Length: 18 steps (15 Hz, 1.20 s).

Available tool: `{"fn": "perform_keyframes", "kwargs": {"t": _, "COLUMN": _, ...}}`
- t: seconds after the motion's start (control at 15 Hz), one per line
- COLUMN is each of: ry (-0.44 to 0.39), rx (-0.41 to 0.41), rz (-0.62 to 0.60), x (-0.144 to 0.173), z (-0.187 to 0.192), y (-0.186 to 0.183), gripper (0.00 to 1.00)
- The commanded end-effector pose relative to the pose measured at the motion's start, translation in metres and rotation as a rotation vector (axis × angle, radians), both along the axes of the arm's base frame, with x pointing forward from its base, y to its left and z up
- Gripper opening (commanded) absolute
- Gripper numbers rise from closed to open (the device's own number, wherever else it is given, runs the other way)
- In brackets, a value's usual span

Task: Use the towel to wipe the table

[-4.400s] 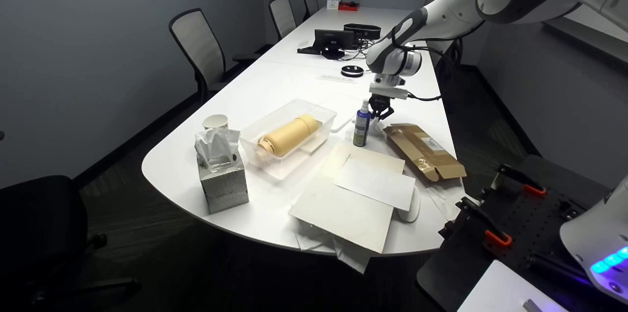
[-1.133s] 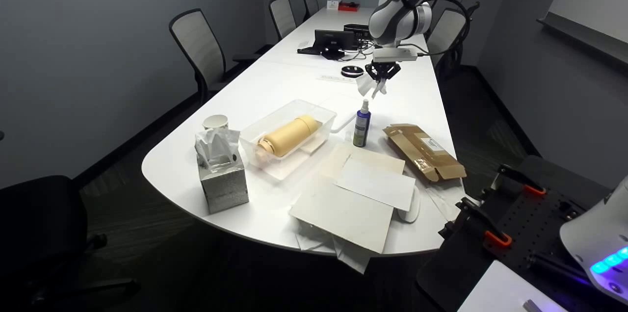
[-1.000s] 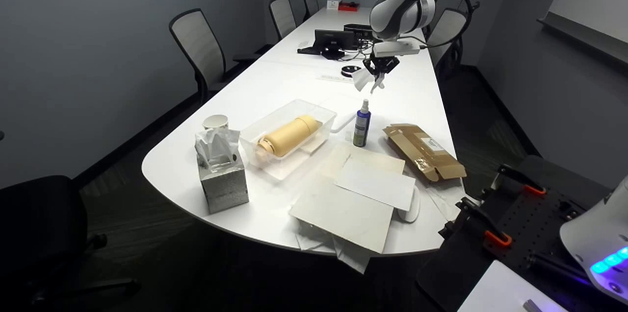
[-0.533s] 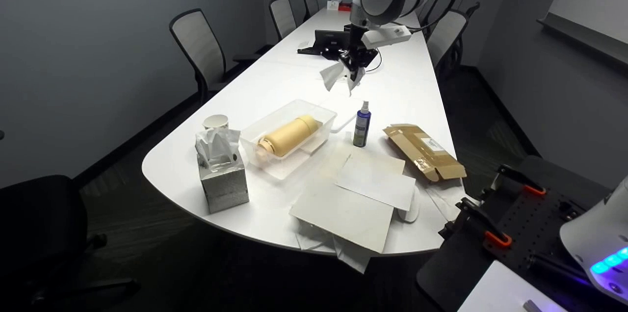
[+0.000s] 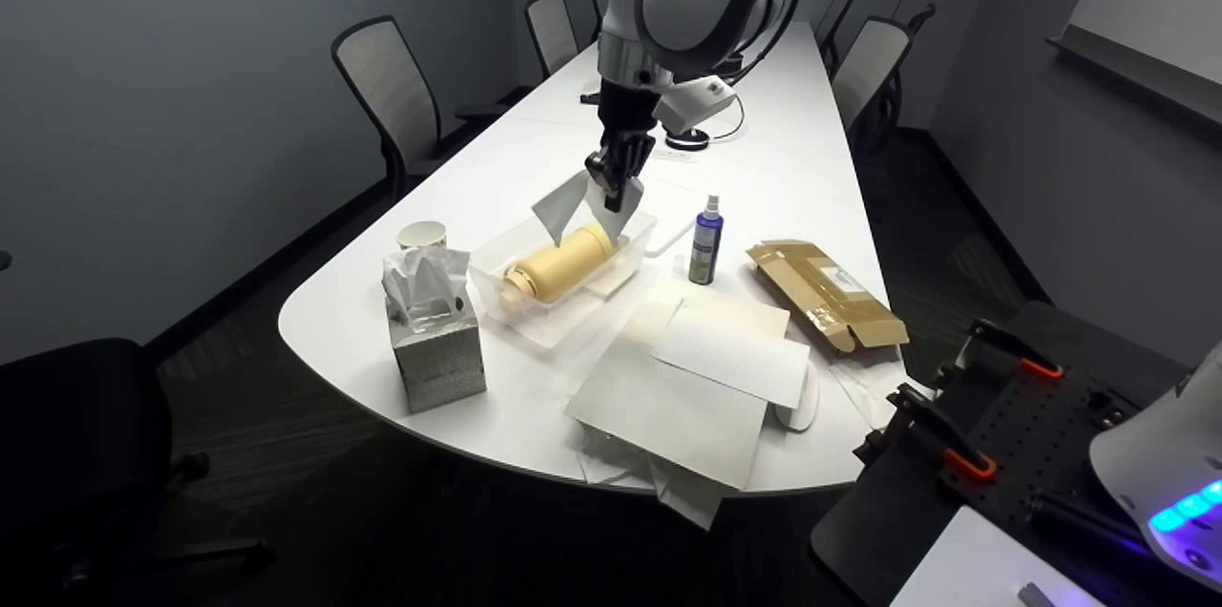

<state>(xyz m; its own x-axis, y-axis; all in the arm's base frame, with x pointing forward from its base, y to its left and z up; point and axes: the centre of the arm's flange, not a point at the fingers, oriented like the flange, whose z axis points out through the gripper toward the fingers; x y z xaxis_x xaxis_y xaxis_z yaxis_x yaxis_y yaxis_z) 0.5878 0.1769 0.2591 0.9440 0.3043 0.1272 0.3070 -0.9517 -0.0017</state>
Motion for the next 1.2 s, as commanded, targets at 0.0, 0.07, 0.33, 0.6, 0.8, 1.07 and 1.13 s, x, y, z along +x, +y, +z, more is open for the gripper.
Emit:
{"fn": "perform_keyframes", "kwargs": {"t": 0.0, "ry": 0.088, "rx": 0.029, "rz": 0.184, "x": -0.002, "z": -0.016, "y": 0.022, "gripper": 0.00}}
{"fn": "perform_keyframes", "kwargs": {"t": 0.07, "ry": 0.113, "rx": 0.038, "rz": 0.238, "x": -0.004, "z": -0.021, "y": 0.027, "gripper": 0.00}}
{"fn": "perform_keyframes", "kwargs": {"t": 0.33, "ry": 0.226, "rx": 0.083, "rz": 0.439, "x": -0.008, "z": -0.051, "y": 0.052, "gripper": 0.00}}
{"fn": "perform_keyframes", "kwargs": {"t": 0.6, "ry": 0.310, "rx": 0.122, "rz": 0.651, "x": -0.009, "z": -0.083, "y": 0.077, "gripper": 0.00}}
{"fn": "perform_keyframes", "kwargs": {"t": 0.8, "ry": 0.344, "rx": 0.173, "rz": 0.801, "x": -0.005, "z": -0.107, "y": 0.094, "gripper": 0.00}}
{"fn": "perform_keyframes", "kwargs": {"t": 1.07, "ry": 0.310, "rx": 0.202, "rz": 0.884, "x": 0.004, "z": -0.137, "y": 0.108, "gripper": 0.00}}
{"fn": "perform_keyframes", "kwargs": {"t": 1.13, "ry": 0.305, "rx": 0.221, "rz": 0.891, "x": 0.008, "z": -0.144, "y": 0.109, "gripper": 0.00}}
